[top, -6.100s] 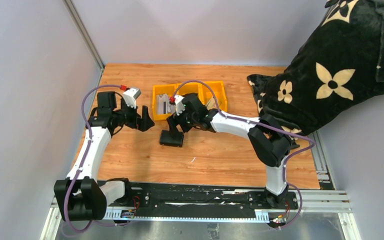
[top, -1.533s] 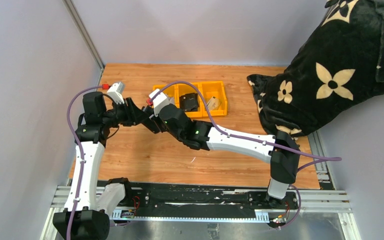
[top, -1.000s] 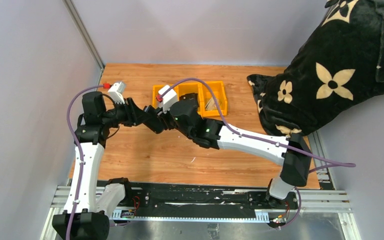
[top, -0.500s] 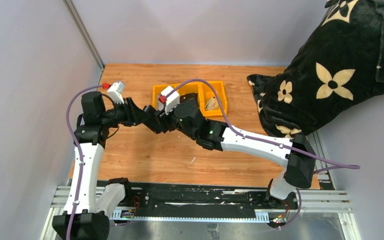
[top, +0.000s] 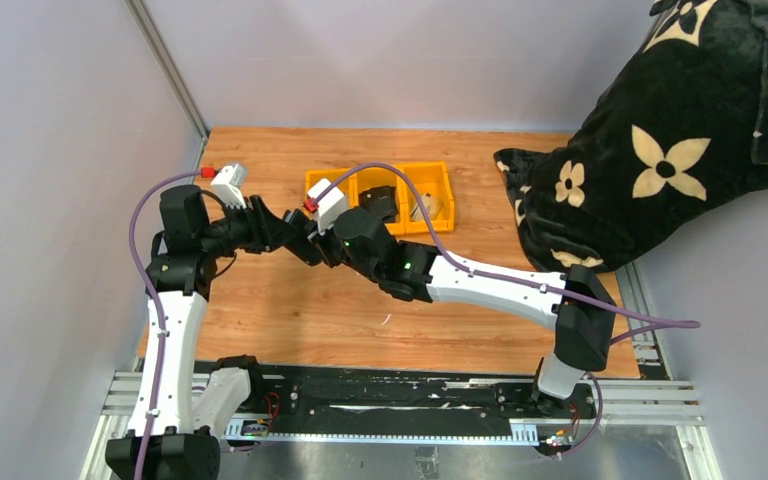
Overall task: Take the credit cards out of the card holder
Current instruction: Open the card holder at the center of the board.
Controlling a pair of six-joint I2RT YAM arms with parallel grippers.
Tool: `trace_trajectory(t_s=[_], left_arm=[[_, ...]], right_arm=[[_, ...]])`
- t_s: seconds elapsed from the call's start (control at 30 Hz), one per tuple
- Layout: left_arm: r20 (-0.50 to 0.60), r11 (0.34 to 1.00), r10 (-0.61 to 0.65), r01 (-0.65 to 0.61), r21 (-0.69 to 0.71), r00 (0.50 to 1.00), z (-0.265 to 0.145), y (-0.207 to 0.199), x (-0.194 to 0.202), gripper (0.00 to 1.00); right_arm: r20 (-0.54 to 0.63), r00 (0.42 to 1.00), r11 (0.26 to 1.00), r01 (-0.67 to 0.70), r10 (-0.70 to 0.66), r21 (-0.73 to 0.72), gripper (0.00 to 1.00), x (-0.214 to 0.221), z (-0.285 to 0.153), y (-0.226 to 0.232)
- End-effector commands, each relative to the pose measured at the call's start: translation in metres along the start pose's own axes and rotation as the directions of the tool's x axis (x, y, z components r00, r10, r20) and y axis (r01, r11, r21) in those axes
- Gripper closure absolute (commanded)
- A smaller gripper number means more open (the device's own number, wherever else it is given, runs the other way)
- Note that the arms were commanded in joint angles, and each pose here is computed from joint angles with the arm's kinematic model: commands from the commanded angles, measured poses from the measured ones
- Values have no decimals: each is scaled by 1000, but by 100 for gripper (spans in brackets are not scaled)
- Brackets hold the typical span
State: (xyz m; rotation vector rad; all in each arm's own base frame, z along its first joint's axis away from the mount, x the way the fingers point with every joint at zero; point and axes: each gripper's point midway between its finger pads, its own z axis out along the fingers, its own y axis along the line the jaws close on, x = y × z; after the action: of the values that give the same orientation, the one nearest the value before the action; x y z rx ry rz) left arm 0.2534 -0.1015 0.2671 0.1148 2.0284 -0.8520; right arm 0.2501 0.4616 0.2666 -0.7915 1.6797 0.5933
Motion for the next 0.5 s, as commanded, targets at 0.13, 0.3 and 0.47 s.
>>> trace_trajectory(t_s=[0.13,0.3,0.47], left_arm=[[17,997,7,-8,80,1000,-5,-19,-5,100],[-1,997,12,-12,82,1000,-5,-18,0,100],[-15,996,9,-8,91,1000,-5,-19,4,100]], right_arm=[[12,996,976,88,-93,198,100,-9,3,-35],[39,994,969,86,-98,231,100,-17,-1,-42],[82,995,972,35,-56,230,100,-30,-6,-49]])
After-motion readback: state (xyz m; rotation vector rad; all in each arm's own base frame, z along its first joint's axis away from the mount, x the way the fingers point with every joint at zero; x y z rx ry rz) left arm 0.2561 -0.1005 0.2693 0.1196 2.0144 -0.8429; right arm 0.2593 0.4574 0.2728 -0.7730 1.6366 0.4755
